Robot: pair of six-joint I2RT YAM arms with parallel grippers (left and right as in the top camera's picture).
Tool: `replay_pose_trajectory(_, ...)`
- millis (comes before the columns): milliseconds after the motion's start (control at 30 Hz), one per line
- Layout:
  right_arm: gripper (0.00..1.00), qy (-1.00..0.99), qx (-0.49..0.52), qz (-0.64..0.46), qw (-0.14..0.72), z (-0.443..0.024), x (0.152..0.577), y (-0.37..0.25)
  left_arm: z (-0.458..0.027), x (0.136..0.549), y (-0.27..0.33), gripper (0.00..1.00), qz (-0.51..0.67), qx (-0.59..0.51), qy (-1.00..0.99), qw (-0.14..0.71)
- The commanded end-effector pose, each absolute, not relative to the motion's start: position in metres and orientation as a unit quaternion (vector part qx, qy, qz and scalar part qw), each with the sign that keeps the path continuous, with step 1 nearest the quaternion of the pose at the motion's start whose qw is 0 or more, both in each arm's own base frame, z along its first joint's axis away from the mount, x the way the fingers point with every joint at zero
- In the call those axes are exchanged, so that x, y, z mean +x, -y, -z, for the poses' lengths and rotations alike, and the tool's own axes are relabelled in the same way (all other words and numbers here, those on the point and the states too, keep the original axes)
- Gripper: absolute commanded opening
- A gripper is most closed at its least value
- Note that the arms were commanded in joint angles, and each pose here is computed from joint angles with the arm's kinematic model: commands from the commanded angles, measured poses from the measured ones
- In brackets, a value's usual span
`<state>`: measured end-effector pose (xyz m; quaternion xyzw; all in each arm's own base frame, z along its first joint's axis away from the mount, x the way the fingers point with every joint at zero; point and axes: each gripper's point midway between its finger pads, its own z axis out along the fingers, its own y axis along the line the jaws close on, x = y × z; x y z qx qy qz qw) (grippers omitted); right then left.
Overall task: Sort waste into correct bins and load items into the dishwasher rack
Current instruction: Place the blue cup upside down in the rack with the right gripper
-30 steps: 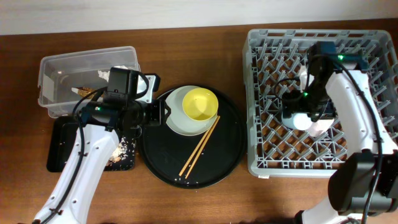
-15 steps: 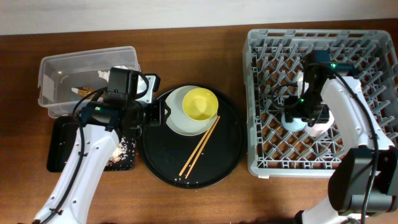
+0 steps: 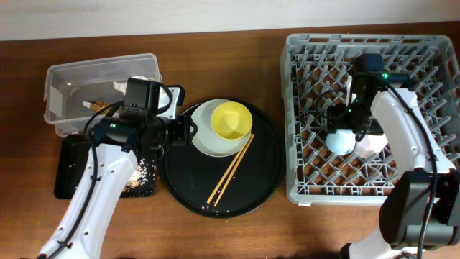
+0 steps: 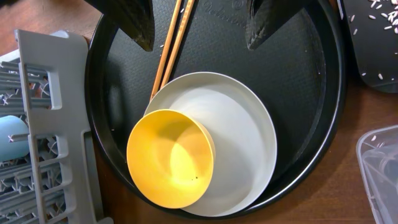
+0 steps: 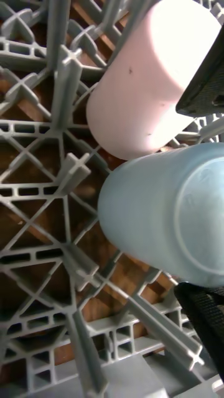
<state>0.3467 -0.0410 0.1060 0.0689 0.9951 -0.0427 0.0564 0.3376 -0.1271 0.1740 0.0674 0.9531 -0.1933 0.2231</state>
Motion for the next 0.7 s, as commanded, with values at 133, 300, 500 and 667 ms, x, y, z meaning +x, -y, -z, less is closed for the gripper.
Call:
replay_pose_trajectory(133, 0.76, -0.995, 0.073, 0.028, 0.057, -0.100, 0.347, 0.037, -0.178, 0.338, 0.125, 0.46, 0.190, 0.074, -0.951, 0.231)
replay_pose_trajectory(300, 0.45, -0.996, 0.073, 0.029, 0.050, -0.101, 0.343, 0.037, -0.178, 0.338, 0.125, 0.46, 0.190, 0.074, -0.951, 0.231)
replay_pose_trajectory(500, 0.43, -0.995, 0.073, 0.029, 0.064, -0.146, 0.340, 0.037, -0.178, 0.338, 0.125, 0.46, 0.190, 0.074, -0.951, 0.230)
replay_pose_trajectory(667, 0.43, -0.995, 0.073, 0.020, 0.067, -0.174, 0.334, 0.033, -0.178, 0.338, 0.125, 0.46, 0.190, 0.074, -0.951, 0.231)
